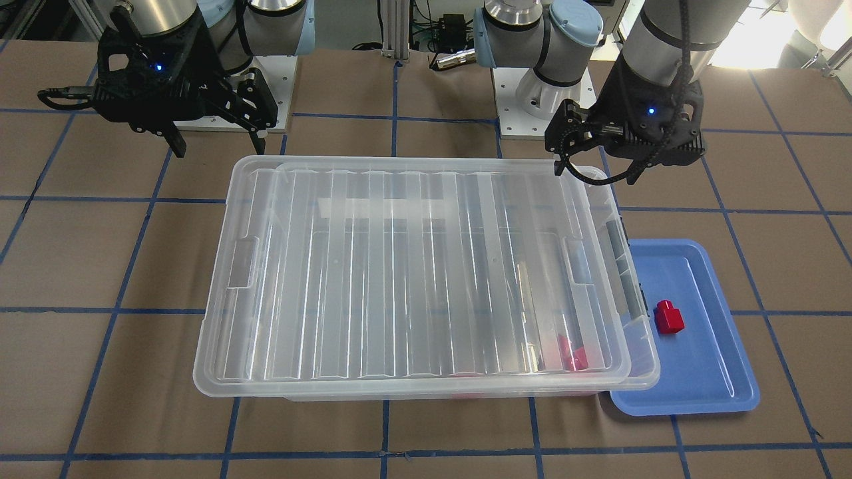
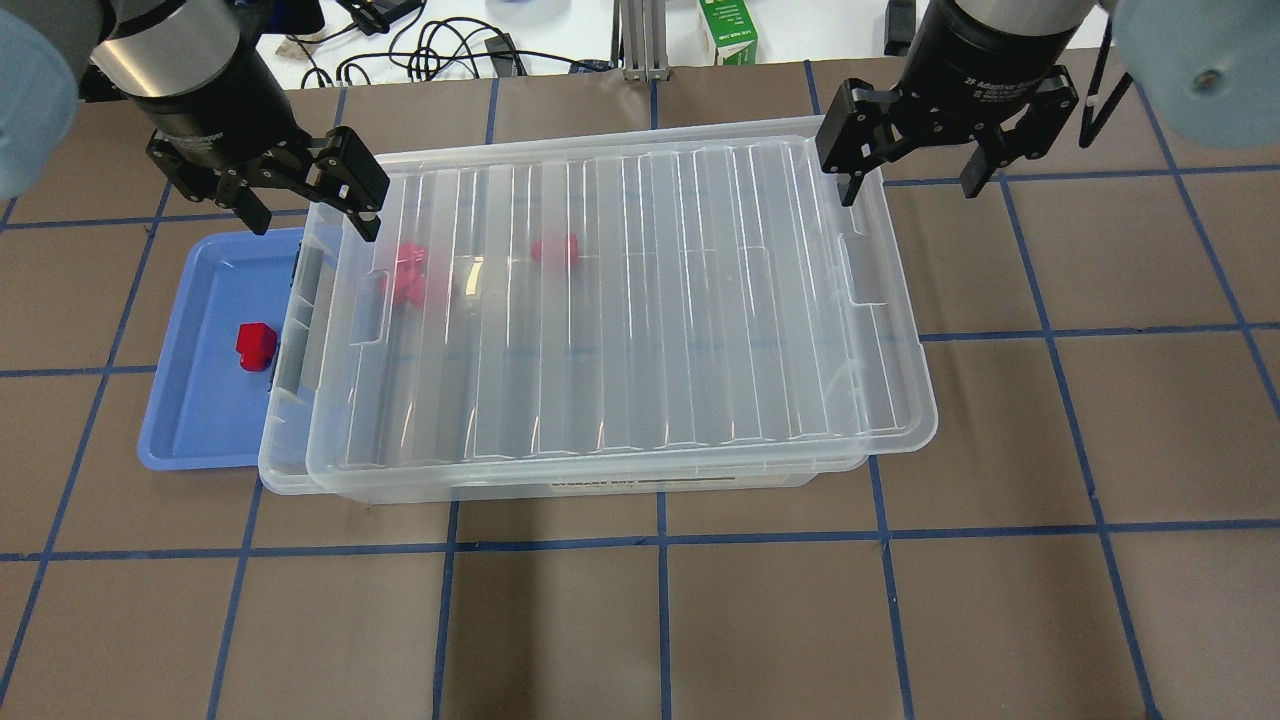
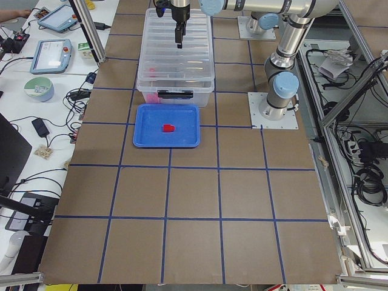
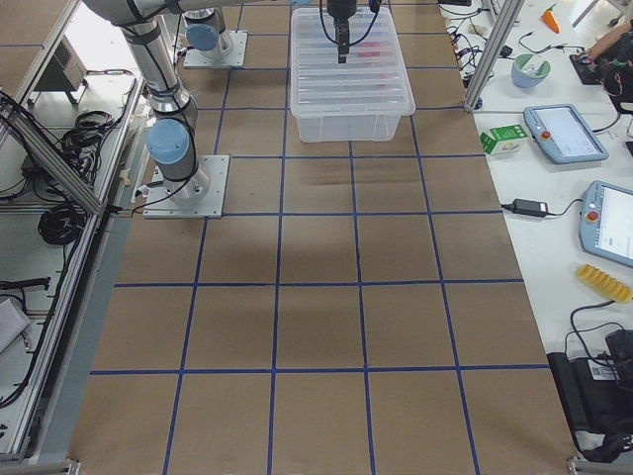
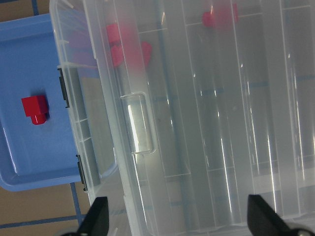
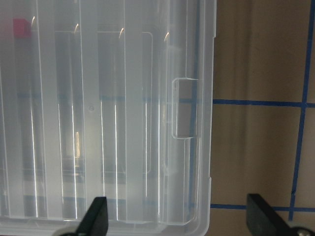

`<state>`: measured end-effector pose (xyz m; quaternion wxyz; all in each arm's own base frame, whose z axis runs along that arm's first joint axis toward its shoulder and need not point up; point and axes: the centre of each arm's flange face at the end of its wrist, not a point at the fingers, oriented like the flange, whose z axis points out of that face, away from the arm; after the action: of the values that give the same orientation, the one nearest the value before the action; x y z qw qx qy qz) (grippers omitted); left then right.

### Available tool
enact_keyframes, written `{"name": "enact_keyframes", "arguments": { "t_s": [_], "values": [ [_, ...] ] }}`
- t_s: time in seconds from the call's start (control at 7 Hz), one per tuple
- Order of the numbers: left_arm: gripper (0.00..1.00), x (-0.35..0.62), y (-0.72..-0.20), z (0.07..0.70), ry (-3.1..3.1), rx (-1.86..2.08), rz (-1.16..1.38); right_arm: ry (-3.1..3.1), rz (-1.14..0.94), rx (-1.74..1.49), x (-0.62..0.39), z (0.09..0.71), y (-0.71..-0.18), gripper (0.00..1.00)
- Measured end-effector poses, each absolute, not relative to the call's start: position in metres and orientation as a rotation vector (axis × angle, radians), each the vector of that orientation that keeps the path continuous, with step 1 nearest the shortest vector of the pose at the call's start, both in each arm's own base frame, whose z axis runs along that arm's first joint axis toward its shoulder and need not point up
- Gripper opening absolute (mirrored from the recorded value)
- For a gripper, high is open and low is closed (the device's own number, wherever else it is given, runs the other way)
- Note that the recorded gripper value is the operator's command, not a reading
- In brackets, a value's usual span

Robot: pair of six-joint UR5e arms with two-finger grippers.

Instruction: Place red block in blue tray from box

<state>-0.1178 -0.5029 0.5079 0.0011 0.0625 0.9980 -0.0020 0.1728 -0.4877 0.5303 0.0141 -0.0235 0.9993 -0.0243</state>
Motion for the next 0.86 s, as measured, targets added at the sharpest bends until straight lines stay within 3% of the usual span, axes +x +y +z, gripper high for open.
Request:
{"name": "enact_keyframes", "arguments": {
  "t_s": [0.86],
  "values": [
    [1.00, -0.1177, -0.5004, 0.5082, 3.127, 0.166, 0.015, 3.111, -0.068, -0.074, 0.1731, 0.5276, -0.4884, 1.00]
  ]
}}
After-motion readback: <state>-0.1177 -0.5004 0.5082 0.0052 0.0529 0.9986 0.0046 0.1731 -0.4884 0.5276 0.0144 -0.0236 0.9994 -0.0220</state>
